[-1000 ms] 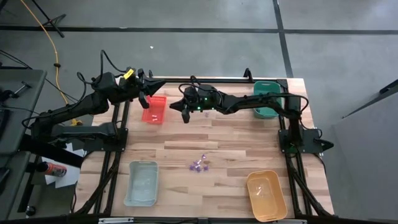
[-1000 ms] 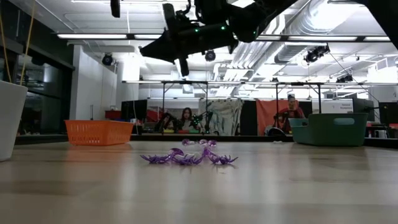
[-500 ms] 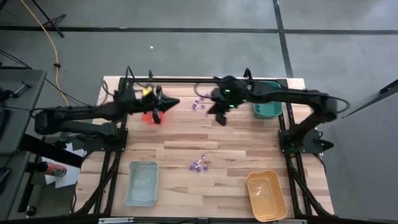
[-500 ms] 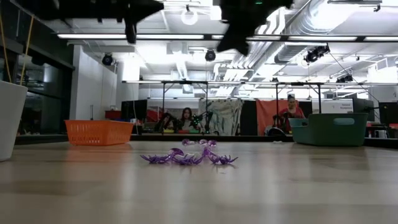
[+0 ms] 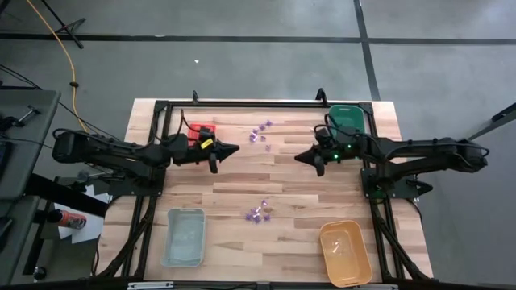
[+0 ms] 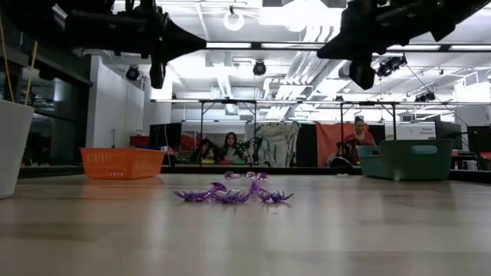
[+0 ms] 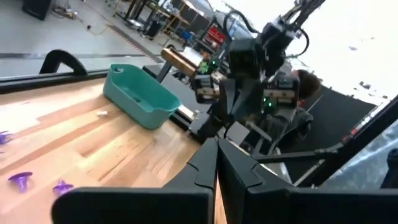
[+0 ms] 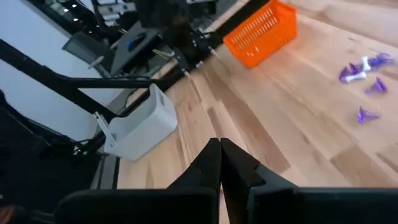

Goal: Sort Halloween decoration
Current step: Put the white bone toy into the orange bin

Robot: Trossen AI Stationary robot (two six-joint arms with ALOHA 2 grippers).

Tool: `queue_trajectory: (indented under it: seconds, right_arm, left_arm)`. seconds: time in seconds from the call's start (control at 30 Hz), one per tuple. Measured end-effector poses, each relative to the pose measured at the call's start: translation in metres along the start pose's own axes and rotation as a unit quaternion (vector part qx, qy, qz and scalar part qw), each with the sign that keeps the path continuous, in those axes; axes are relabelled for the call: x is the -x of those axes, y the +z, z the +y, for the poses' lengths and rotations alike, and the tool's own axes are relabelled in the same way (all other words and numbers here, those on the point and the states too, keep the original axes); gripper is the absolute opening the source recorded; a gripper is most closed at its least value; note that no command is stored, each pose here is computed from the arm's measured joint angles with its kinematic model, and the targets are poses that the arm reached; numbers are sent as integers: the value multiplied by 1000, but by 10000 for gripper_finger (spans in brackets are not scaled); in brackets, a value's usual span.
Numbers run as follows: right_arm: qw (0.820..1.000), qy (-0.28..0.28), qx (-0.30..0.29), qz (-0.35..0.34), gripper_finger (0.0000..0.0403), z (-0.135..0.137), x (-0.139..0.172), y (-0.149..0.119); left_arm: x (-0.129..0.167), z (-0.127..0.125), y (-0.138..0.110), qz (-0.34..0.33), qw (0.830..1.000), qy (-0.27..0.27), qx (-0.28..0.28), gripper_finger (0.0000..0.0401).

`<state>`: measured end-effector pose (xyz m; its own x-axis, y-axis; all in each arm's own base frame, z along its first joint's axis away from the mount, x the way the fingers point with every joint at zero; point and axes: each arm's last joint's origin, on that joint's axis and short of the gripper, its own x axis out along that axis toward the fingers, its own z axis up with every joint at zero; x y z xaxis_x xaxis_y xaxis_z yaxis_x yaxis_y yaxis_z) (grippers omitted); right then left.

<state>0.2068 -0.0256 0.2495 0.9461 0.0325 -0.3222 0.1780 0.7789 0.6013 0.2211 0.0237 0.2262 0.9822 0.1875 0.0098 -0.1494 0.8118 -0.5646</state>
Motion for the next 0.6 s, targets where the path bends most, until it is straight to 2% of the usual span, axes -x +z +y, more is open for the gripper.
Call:
queue_trajectory:
  seconds: [0.1, 0.2, 0.33, 0.43, 0.6]
  right_arm:
    - [1000, -5, 1, 20, 0, 4, 0, -4]
    - [999, -20, 3, 31, 0, 14, 1, 3]
    - [991, -120, -12, 65, 0, 22, 4, 15]
    - [969, -217, -53, 103, 0, 24, 8, 20]
    - [901, -368, -153, 170, 0, 11, 12, 5]
  left_arm:
    - [0, -1, 2, -12, 1000, -6, 6, 0]
    - [0, -2, 5, -23, 1000, -10, 0, 0]
    - [-2, -3, 10, -25, 999, -10, -25, 0]
    - [-4, -4, 15, -33, 999, -12, -41, 0]
    - [-5, -6, 16, -25, 997, -25, -67, 0]
